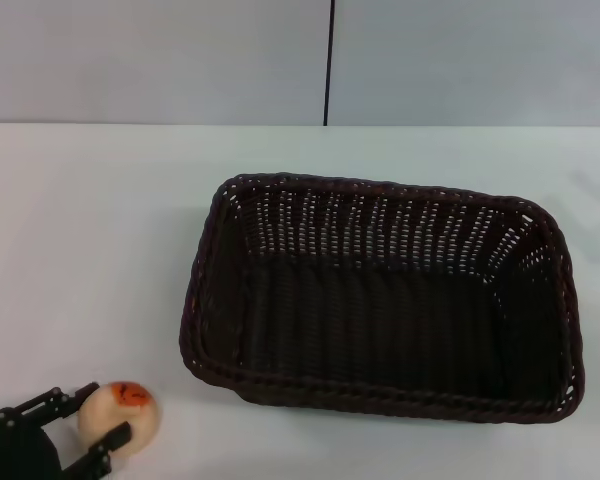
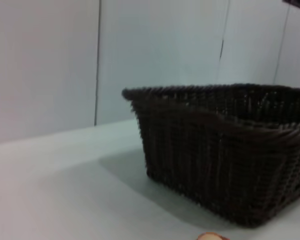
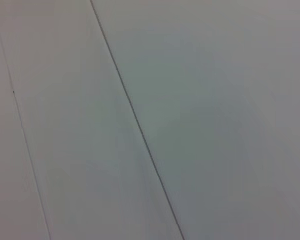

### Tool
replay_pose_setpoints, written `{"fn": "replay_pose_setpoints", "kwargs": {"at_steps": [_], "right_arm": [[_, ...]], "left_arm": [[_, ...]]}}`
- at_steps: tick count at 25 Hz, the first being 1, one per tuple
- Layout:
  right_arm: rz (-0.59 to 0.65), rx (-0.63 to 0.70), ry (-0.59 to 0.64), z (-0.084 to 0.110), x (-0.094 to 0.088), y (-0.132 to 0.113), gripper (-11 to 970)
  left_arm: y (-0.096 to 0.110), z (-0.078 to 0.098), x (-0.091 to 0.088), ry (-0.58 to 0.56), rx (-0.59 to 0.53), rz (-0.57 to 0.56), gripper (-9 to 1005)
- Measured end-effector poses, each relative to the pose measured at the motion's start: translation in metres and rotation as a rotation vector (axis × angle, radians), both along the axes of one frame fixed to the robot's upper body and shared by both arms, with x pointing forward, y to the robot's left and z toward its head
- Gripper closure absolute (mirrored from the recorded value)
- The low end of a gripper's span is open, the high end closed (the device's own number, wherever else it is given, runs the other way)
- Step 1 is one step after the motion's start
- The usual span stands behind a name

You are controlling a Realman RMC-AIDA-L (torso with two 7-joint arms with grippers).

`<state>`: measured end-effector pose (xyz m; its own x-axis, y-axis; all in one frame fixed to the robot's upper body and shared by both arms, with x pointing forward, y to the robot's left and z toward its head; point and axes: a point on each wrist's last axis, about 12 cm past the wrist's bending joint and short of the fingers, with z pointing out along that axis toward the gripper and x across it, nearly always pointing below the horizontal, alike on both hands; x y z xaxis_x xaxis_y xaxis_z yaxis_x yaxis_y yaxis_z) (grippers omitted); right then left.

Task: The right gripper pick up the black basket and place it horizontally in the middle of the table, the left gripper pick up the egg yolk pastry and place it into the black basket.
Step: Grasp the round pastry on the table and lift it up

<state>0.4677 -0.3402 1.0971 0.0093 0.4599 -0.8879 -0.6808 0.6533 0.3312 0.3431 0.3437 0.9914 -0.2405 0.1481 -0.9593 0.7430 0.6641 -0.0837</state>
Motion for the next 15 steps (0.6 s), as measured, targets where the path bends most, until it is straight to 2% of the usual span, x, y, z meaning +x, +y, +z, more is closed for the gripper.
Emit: {"fn": "replay_pose_setpoints", "kwargs": {"at_steps": [4, 11, 15], "right_arm": [[-0.009, 0.013, 0.024, -0.009, -0.007, 0.001, 269], [-0.063, 0.046, 0.058, -0.026, -0.02, -0.001, 268], [-0.068, 0.056, 0.056, -0.028, -0.027, -0.004, 267]], "left_arm": [[-0.003, 0.001, 0.003, -0.032, -0.021, 0.025, 355], [-0.003, 0.009, 0.021, -0.081, -0.043, 0.026, 574], [0.004, 0.025, 0.036, -0.185, -0.101, 0.089, 663]]}}
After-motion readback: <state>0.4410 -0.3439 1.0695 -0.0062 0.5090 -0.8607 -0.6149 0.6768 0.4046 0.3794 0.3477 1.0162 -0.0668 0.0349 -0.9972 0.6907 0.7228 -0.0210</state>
